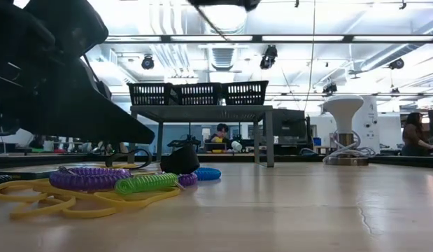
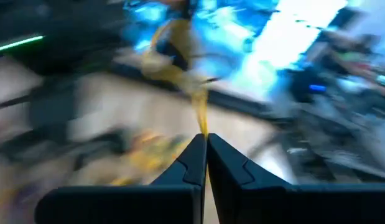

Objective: Pick & Place Office Desk Supplies
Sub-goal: Put the yellow rubber band into the middle black bin on the shelf

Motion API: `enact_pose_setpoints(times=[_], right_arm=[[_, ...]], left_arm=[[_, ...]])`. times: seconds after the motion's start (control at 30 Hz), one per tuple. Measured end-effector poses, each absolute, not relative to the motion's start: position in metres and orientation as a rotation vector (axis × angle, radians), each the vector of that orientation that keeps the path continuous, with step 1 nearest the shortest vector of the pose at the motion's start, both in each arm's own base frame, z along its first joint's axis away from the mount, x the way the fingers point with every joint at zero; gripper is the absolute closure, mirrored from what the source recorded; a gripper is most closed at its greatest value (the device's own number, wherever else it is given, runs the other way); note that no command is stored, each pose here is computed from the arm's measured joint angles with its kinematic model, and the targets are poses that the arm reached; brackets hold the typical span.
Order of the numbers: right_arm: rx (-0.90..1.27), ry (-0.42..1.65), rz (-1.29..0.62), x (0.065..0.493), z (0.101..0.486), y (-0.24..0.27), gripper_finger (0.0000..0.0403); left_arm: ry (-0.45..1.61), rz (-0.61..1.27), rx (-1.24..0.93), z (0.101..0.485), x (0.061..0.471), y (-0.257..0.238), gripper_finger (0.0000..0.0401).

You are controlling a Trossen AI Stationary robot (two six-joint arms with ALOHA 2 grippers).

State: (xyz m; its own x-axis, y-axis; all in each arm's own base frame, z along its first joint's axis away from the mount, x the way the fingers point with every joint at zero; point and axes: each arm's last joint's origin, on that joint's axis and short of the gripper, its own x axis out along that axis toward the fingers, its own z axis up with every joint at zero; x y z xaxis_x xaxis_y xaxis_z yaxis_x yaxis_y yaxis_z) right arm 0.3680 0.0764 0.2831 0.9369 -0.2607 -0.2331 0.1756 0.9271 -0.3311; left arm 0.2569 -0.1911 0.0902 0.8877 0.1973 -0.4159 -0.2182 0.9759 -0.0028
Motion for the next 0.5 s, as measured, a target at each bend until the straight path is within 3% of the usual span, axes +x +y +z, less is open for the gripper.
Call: enact_pose_setpoints(times=[0.3, 0.5], right_arm=[[-0.139, 0.194, -0.488, 0.395, 0.303, -0.089, 0.0394], [0.012, 0.217, -0.500, 0.387, 0.291, -0.142, 0.0394]], left_arm=[[0.428, 0.216, -0.048, 0.090, 0.257, -0.191, 0.0279], [0.434, 0.214, -0.033, 0.090, 0.257, -0.191, 0.0279]])
